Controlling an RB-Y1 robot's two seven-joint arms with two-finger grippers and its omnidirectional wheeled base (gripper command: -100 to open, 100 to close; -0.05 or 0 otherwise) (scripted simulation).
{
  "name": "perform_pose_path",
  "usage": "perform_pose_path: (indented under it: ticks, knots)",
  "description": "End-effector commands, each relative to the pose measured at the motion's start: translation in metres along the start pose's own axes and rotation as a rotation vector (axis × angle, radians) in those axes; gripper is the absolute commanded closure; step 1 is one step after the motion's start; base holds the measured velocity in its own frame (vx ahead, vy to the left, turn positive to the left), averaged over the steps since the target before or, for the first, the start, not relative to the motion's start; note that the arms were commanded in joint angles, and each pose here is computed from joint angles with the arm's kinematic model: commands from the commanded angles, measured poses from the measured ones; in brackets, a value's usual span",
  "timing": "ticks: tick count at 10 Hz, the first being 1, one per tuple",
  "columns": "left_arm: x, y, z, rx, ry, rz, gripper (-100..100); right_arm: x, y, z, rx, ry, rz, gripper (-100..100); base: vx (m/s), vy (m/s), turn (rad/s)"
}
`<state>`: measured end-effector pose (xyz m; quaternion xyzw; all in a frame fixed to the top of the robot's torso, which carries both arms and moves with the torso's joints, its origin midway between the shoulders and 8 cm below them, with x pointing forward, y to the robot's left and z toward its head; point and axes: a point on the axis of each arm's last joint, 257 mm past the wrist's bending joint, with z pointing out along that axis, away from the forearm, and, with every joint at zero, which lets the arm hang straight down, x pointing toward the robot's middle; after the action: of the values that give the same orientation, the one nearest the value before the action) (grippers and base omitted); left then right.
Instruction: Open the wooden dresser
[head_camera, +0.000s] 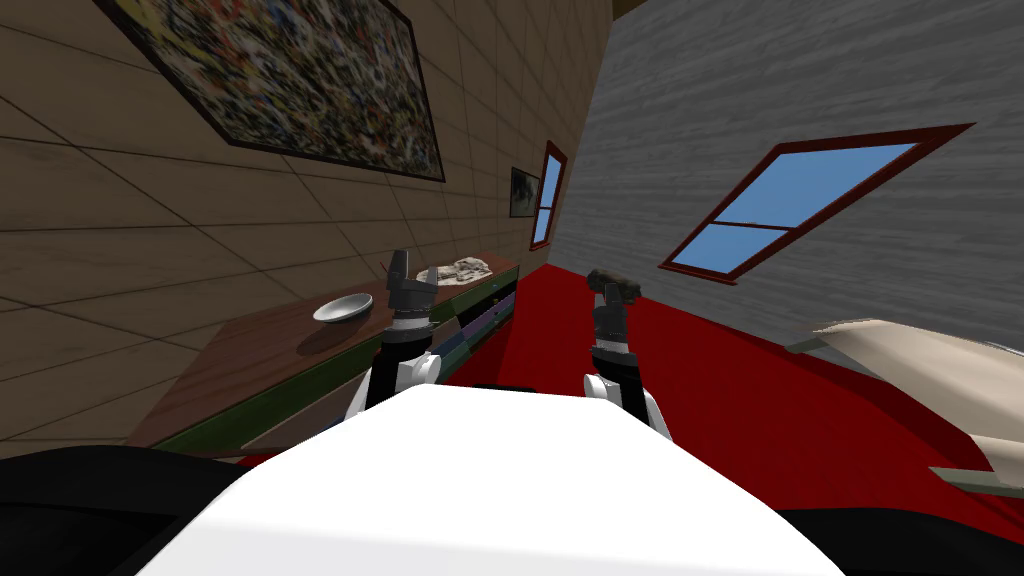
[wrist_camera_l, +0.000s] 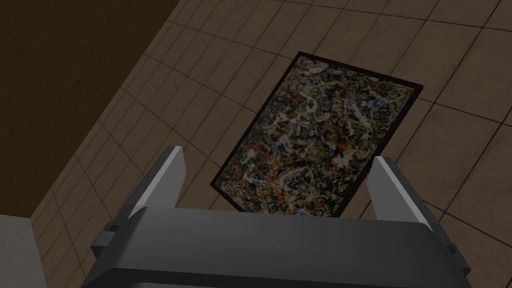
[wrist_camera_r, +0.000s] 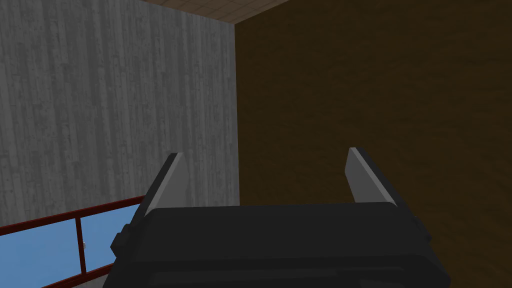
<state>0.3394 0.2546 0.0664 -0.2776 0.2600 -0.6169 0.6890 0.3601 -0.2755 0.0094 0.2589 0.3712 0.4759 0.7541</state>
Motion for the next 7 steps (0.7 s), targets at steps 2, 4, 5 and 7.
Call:
perform_pose_path:
  ticks: [2,4,5,7]
  knots:
    - [0.0,0.0,0.0,0.0,0.0,0.0,0,0.0,0.0,0.0,0.0,0.0,0.0,0,0.0,0.0,0.0]
    - [0.0,-0.0001,0.0,0.0,0.0,0.0,0,0.0,0.0001,0.0,0.0,0.0,0.0,0,0.0,0.0,0.0]
    - [0.0,-0.0001,0.0,0.0,0.0,0.0,0,0.0,0.0001,0.0,0.0,0.0,0.0,0,0.0,0.0,0.0]
    - [0.0,-0.0002,0.0,0.0,0.0,0.0,0,0.0,0.0002,0.0,0.0,0.0,0.0,0,0.0,0.0,0.0]
